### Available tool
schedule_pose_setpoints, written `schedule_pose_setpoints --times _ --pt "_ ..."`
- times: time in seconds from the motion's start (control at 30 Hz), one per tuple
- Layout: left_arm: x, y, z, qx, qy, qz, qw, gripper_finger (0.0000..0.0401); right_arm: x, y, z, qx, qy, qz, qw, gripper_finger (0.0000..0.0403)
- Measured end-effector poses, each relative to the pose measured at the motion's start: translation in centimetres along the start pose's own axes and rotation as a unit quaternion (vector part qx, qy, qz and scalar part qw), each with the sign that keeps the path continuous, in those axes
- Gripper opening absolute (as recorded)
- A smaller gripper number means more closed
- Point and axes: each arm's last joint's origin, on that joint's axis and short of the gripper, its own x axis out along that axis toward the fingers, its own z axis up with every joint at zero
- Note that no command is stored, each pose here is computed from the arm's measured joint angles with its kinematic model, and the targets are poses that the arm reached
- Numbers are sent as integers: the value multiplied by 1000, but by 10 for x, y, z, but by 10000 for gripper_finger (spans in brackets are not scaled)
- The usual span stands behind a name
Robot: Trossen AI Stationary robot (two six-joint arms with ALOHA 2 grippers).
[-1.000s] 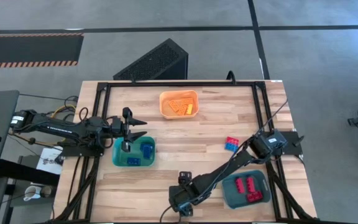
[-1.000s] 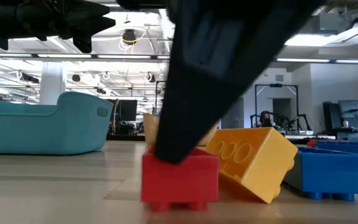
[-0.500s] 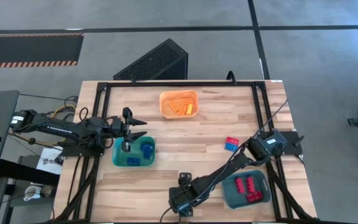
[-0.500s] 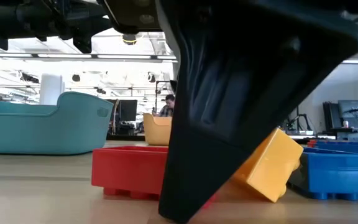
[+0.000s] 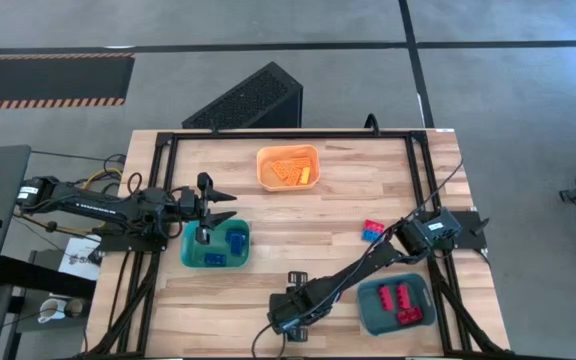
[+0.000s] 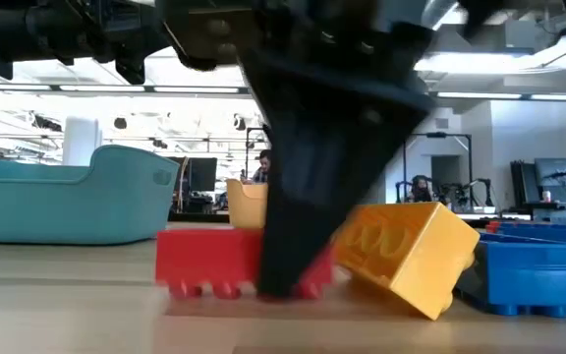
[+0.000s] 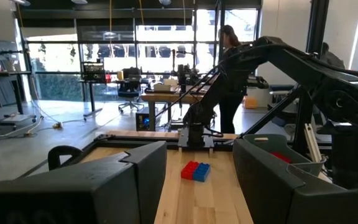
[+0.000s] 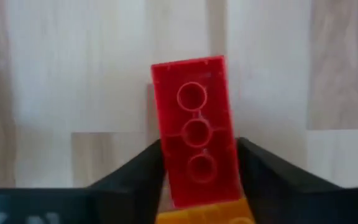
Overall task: Sort & place blocks by color
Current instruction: Put the red game piece into the blue bin
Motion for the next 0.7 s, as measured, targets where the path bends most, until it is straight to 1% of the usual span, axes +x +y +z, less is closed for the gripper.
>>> schedule_pose_setpoints --times 0.1,0.13,0.17,0.23,0.3,0.4,0.47,0.53,0.6,0.7 --pt "0 0 0 0 0 0 1000 174 -12 -3 11 5 -13 8 1000 146" --pt "0 0 0 0 0 0 1000 174 -21 -3 15 6 -24 13 1000 131" --pt "0 0 0 0 0 0 1000 174 -32 -3 20 8 -40 16 999 126" --pt "0 0 0 0 0 0 1000 174 -55 -4 25 11 -65 12 998 126" --pt "0 0 0 0 1 0 1000 174 -74 -7 25 13 -79 -3 997 126" --pt "0 0 0 0 2 0 1000 174 -103 -12 20 18 -86 -43 995 126" --pt "0 0 0 0 2 0 1000 174 -127 -13 13 28 -98 -69 992 139" --pt "0 0 0 0 2 0 1000 174 -147 -11 2 39 -107 -93 989 156" --pt "0 0 0 0 2 0 1000 174 -163 -8 -12 55 -114 -111 986 162" --pt "0 0 -1 -2 3 0 1000 174 -182 -4 -36 87 -131 -122 980 152"
